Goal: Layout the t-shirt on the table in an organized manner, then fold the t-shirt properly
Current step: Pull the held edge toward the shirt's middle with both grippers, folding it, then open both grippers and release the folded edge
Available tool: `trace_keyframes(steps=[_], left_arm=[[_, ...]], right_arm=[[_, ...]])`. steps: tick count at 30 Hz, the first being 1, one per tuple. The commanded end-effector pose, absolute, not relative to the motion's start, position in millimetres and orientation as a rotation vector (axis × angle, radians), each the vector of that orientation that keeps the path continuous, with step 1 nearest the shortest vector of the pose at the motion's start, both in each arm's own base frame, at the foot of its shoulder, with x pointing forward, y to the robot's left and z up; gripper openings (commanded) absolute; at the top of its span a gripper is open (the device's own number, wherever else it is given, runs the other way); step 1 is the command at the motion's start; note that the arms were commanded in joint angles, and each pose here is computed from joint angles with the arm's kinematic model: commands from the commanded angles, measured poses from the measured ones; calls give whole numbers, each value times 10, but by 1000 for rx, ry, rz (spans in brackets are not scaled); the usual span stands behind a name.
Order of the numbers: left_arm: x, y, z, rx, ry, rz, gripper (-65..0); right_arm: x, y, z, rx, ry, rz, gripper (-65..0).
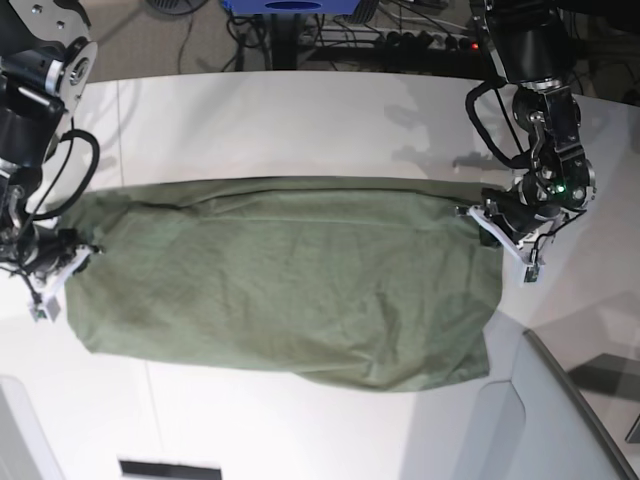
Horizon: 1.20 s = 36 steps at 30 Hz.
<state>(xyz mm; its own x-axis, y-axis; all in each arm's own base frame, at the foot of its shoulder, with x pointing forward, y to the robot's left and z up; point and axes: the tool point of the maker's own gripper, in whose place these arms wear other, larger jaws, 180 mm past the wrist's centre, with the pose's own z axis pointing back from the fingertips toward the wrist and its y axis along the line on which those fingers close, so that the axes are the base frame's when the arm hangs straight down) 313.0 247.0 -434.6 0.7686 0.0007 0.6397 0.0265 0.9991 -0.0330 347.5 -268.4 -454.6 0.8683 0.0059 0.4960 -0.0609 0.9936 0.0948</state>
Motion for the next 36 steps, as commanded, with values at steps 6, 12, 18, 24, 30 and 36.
trace_keyframes(steps=[6,12,18,24,30,36], left_arm=[[3193,2516,-4386,-54,-726,10,-650],[3235,2538,-4346,-52,-761,15,-650],[3313,2520,-4319,-59,-771,17,-650],[3405,2577,-4221,-58,-803,35,-505],[3390,3160,-3997,1,-881,225,-227],[3003,3652,-3727,129,-937,303,-161]], right_arm=[[3729,-2777,-4297,93,-626,33,-650],[3769,-2777,-4267,94,-653,32,-650],[3793,-2814,-4253,79,-664,5,-605],[3885,-2993,-4140,23,-734,-82,-378],[3831,-3079,-3841,-53,-845,-38,-375],[3540,-2978,-3923,-78,-795,2,-371]])
